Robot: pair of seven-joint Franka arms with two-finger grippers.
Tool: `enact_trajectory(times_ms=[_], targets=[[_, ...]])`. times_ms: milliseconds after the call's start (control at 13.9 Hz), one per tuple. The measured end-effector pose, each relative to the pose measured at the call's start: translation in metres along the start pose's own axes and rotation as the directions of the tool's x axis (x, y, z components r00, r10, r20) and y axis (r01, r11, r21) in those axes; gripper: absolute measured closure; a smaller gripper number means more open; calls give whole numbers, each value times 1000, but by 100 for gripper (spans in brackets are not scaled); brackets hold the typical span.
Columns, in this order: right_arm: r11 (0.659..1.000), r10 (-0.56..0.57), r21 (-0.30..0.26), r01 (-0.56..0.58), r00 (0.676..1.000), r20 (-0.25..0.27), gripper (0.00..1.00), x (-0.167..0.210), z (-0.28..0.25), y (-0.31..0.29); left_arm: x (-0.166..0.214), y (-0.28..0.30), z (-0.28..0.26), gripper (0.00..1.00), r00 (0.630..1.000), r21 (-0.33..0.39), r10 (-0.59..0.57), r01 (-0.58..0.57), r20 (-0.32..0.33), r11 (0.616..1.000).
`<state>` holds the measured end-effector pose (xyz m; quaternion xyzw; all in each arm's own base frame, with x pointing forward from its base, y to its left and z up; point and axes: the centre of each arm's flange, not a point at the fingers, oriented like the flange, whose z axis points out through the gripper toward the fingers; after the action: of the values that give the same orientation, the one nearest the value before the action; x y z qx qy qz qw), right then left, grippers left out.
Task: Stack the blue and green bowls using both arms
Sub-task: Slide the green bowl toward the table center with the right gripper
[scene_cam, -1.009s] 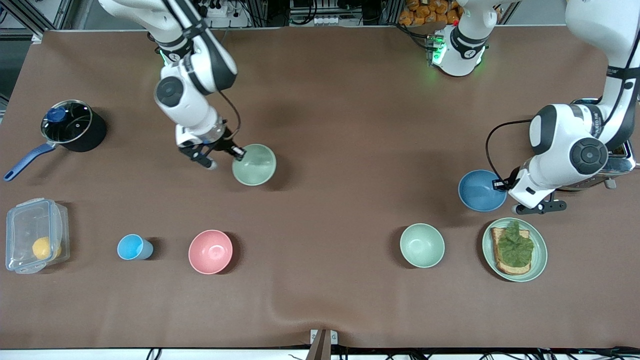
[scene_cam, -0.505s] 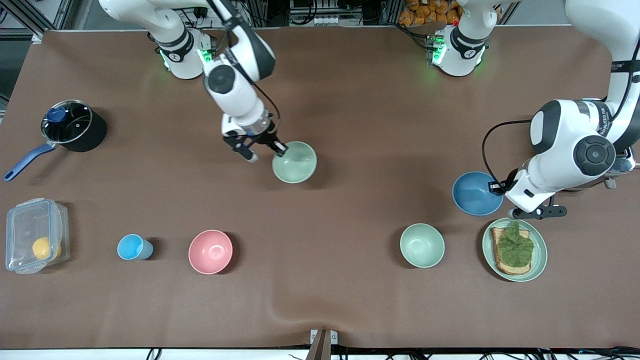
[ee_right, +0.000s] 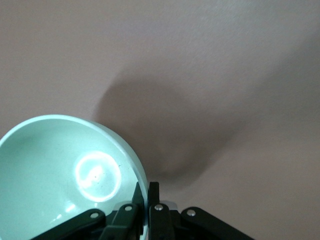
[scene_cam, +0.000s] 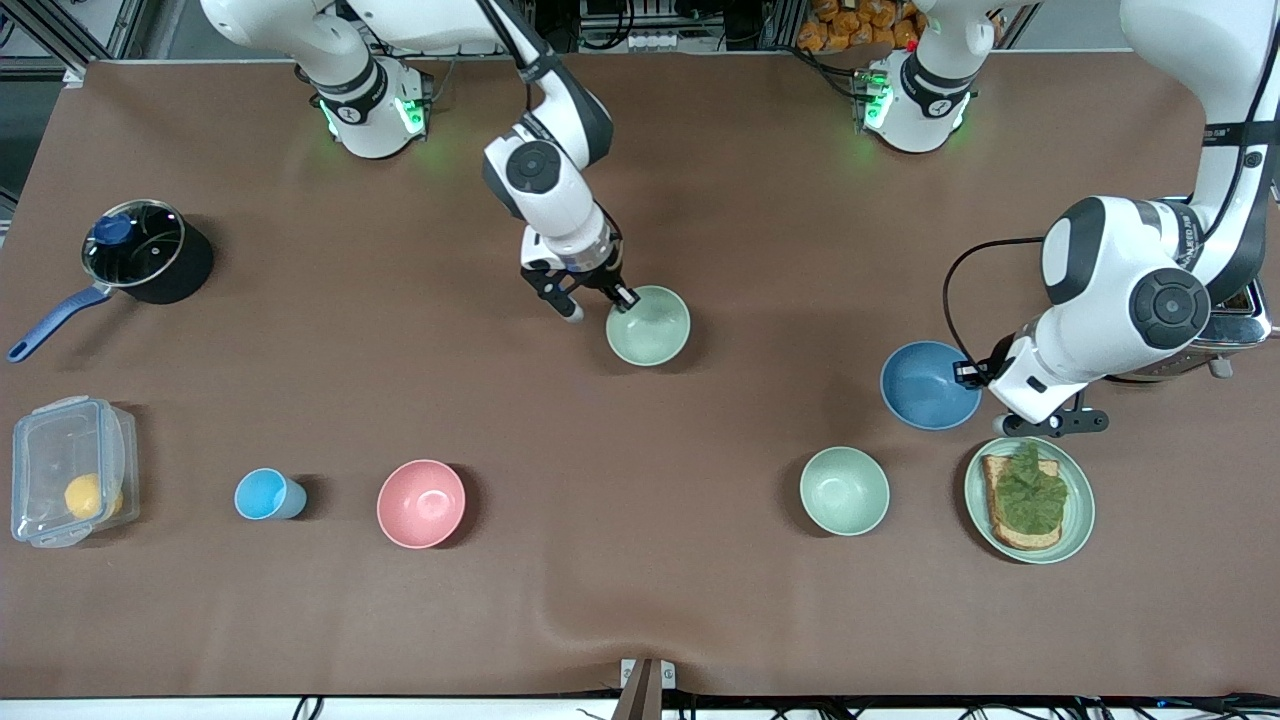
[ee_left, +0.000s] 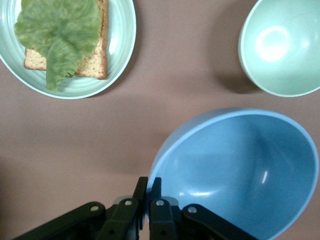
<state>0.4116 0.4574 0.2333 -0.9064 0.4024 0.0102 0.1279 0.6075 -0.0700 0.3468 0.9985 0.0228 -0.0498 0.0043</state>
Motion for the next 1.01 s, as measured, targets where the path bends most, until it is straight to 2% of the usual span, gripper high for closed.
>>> enact_trajectory(times_ms=[288,505,1009], targets=[[1000,-2,4,3,998,-60,95,-27,22,-10,6,11,-19,94,999,-21,-6,6,-36,1000],[1000,14,5,-14,998,-65,95,-35,28,-12,8,25,-34,94,999,-62,-37,34,-38,997],[1000,29,6,-28,997,-65,95,-47,31,-13,6,51,-52,94,996,-93,-82,78,-36,993]])
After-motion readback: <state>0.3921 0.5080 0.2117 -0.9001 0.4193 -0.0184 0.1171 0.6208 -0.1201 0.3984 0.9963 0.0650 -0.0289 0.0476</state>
